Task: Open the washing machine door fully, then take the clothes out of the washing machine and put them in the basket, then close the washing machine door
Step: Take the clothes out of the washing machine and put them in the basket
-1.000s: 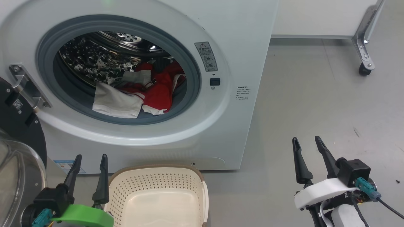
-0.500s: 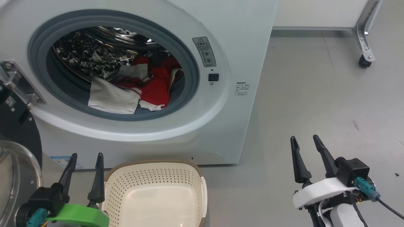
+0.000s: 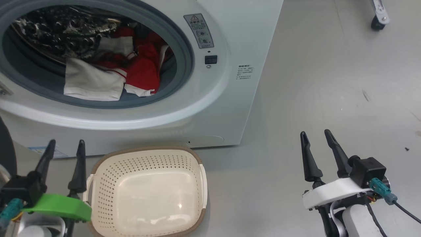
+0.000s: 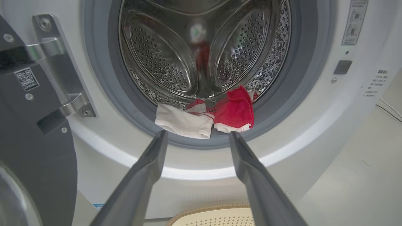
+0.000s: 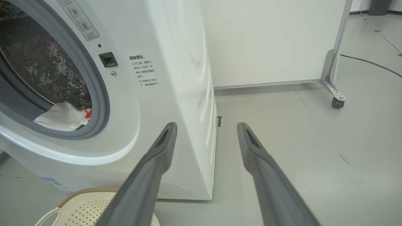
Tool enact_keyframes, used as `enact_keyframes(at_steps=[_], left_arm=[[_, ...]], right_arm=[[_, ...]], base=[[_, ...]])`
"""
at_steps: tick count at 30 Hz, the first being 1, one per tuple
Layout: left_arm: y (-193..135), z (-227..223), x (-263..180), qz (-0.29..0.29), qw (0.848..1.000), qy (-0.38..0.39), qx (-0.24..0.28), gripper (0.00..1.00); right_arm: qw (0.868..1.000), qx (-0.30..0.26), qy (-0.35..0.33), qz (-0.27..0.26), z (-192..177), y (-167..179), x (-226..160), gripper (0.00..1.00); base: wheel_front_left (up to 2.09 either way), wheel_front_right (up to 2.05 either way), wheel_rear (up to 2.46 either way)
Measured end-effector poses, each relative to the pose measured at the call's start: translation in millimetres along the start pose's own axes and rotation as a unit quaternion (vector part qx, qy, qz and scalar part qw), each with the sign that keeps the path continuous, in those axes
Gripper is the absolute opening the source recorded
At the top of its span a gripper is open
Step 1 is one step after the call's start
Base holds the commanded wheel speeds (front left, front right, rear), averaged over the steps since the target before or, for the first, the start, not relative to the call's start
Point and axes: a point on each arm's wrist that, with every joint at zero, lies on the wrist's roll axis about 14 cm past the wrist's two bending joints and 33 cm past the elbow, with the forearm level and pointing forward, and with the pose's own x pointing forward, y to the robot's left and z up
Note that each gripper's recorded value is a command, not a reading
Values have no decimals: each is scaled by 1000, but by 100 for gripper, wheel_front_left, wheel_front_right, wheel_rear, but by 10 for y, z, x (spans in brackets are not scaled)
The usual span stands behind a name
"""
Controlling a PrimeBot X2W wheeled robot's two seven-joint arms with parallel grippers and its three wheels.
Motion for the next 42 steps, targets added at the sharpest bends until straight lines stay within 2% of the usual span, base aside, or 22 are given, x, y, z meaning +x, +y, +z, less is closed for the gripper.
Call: enact_keyframes(at_steps=[15, 23, 28, 32, 36, 42], left_arm=[[117, -74, 1036, -32, 996, 45, 73, 100], [61, -429, 1558, -45, 990, 104, 84, 100], [59, -775, 1750, -30, 985, 157, 71, 100], [-14, -869, 1923, -33, 983, 170, 67, 100], [-25, -932, 2050, -28, 980, 181, 78, 100], [135, -1034, 2122, -5, 971, 213, 111, 100]], right_arm=[[999, 14, 17, -32, -153, -271, 231, 100], [998, 21, 29, -58, -264, -460, 324, 100], [996, 24, 38, -76, -326, -570, 329, 100], [995, 22, 42, -89, -356, -641, 321, 100], [994, 21, 48, -99, -391, -690, 295, 100], [993, 23, 52, -101, -417, -684, 290, 100]], base=[[0, 0, 0], [0, 0, 0], [0, 0, 0], [0, 0, 0], [0, 0, 0], [0, 0, 0]])
